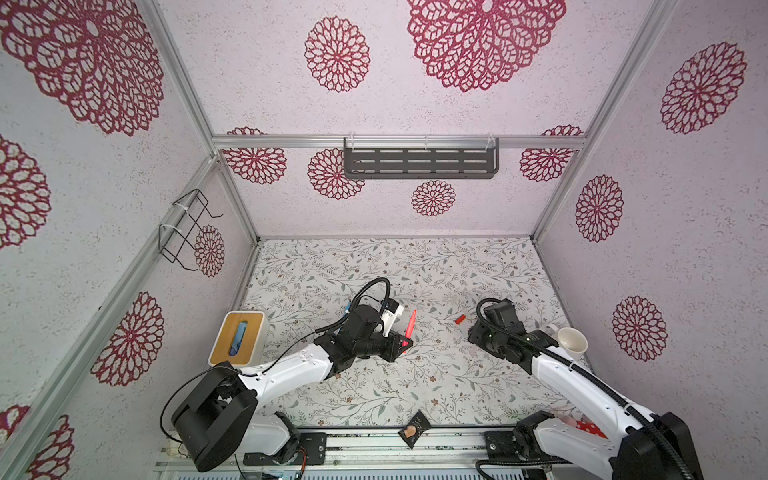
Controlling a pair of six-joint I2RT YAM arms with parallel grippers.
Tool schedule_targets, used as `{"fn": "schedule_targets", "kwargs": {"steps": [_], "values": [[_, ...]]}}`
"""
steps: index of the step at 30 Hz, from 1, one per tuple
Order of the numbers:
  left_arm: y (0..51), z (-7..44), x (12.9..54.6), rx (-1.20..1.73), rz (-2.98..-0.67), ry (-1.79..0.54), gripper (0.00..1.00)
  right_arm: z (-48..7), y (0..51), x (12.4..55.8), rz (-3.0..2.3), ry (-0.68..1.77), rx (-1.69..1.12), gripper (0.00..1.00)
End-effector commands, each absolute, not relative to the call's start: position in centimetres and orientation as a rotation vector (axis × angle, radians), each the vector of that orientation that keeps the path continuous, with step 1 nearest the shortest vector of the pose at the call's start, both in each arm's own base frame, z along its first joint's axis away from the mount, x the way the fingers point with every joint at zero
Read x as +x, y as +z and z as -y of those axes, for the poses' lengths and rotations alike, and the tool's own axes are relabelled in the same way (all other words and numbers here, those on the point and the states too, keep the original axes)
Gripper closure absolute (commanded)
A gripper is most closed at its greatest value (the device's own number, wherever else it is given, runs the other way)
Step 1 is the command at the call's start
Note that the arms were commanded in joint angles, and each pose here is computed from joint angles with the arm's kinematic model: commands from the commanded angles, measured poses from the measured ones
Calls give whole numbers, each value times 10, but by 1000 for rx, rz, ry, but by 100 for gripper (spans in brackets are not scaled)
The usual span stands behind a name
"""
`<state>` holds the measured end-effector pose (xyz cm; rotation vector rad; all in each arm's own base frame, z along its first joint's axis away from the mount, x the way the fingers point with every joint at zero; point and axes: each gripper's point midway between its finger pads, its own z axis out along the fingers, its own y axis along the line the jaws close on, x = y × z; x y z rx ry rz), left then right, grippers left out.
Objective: Insert the pens into the pen caps
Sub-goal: 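Open the right gripper and move it toward the red cap while left holds marker, then lower the right gripper and grasp the translucent pink cap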
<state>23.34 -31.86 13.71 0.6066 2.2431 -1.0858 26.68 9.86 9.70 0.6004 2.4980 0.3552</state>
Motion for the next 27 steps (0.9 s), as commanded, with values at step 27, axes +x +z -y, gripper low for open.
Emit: {"fn": "schedule_targets", "kwargs": {"steps": [27], "values": [[141, 329, 230, 648, -2201, -1076, 100, -80, 32, 269, -2647, 97, 626, 59]]}}
